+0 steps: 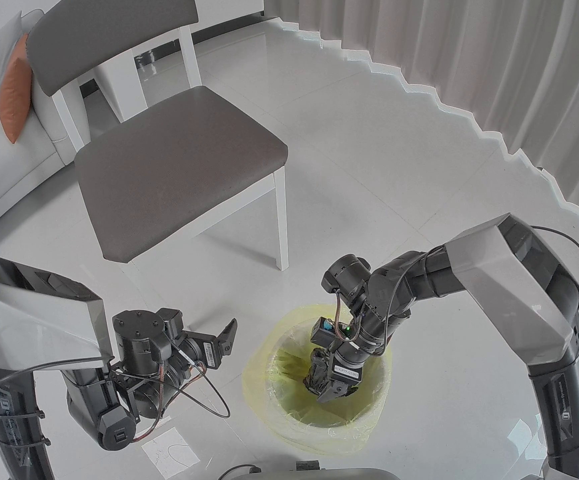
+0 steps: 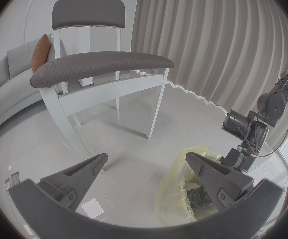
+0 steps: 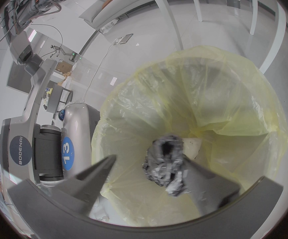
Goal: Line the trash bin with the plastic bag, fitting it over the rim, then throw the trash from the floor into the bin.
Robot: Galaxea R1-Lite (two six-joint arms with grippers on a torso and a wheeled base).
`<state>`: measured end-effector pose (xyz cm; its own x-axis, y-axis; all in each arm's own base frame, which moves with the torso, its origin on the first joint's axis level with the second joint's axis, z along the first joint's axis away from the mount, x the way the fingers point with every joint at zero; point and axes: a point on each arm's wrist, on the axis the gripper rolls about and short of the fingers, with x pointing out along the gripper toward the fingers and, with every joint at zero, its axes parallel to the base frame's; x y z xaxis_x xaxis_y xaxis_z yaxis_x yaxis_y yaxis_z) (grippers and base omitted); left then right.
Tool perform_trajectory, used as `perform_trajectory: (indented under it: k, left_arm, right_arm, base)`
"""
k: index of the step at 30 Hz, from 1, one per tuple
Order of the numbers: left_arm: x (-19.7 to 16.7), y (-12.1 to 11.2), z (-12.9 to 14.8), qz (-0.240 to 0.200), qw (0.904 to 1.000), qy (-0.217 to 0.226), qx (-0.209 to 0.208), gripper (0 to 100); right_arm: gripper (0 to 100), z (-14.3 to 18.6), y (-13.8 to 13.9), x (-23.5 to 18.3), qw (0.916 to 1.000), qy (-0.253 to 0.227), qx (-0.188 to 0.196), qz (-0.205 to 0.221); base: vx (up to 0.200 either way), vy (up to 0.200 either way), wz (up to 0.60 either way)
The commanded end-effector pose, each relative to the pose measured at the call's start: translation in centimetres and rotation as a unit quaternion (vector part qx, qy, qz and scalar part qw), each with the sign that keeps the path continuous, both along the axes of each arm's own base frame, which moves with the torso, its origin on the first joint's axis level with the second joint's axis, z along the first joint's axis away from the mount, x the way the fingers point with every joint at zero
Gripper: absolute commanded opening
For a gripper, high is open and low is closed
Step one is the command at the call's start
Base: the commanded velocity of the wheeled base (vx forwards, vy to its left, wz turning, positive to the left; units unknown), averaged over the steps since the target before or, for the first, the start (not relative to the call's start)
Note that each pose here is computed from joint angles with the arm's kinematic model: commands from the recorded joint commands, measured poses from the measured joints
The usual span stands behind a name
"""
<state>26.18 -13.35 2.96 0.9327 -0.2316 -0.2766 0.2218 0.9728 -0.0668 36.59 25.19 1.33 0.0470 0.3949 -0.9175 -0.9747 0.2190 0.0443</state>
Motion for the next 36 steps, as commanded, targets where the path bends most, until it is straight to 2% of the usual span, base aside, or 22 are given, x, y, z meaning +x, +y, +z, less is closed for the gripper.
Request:
perform_trajectory:
  k: [1,5,7,11,13,15,17,21,23,27,32,36]
  left_arm:
    - [0.0,-0.3,0.0,-0.003,1.0000,-0.004,-0.007,100]
    - [-0.2,-0.9,0.0,-0.009,0.9999,-0.006,-0.009,100]
    - [-0.2,-0.9,0.1,-0.009,0.9999,-0.009,-0.009,100]
    - [-0.1,-0.7,0.1,-0.006,0.9999,-0.008,-0.009,100]
    - [-0.1,-0.7,0.0,-0.006,0.9999,-0.007,-0.008,100]
    - [0.0,-0.8,-0.1,-0.005,0.9999,-0.007,-0.009,100]
    - [0.1,-0.8,-0.1,-0.005,0.9999,-0.007,-0.009,100]
    - [0.1,-0.8,-0.1,-0.006,0.9999,-0.007,-0.010,100]
    - [0.1,-0.8,-0.1,-0.006,0.9999,-0.006,-0.009,100]
    - [0.1,-0.7,0.0,-0.003,0.9999,-0.009,-0.010,100]
    - [-0.1,-0.5,0.2,-0.003,0.9999,-0.008,-0.010,100]
    - [-0.2,-0.5,0.5,-0.003,0.9999,-0.012,-0.011,100]
  right_arm:
    - [100,2.9,0.7,-1.5,0.9984,-0.053,-0.017,0.004]
    - [100,0.6,1.4,-1.6,0.9978,-0.051,-0.042,0.005]
    - [100,0.1,1.7,-1.4,0.9954,-0.075,-0.060,-0.002]
    - [100,-1.6,2.6,-1.1,0.9825,-0.145,-0.113,-0.027]
    - [100,-2.3,3.1,-1.4,0.9774,-0.162,-0.133,-0.030]
    - [100,-2.8,3.2,-1.3,0.9757,-0.167,-0.138,-0.031]
    - [100,-3.4,3.5,-1.2,0.9759,-0.173,-0.130,-0.031]
    - [100,-3.3,3.7,-1.5,0.9888,-0.129,-0.075,-0.010]
    - [100,-3.4,3.7,-1.5,0.9921,-0.110,-0.058,-0.019]
    - [100,-3.0,3.0,-1.5,0.9923,-0.104,-0.057,-0.035]
    - [100,0.2,1.9,-2.2,0.9912,-0.117,-0.046,-0.043]
    - [100,4.5,-0.1,-3.0,0.9877,-0.139,-0.023,-0.067]
  base:
    - [0.000,0.000,0.00]
    - [0.000,0.000,0.00]
    - [0.000,0.000,0.00]
    - [0.000,0.000,0.00]
    - [0.000,0.000,0.00]
    - [0.000,0.000,0.00]
    - [0.000,0.000,0.00]
    - [0.000,0.000,0.00]
    - [0.000,0.000,0.00]
    - [0.000,0.000,0.00]
    - [0.000,0.000,0.00]
    - [0.000,0.000,0.00]
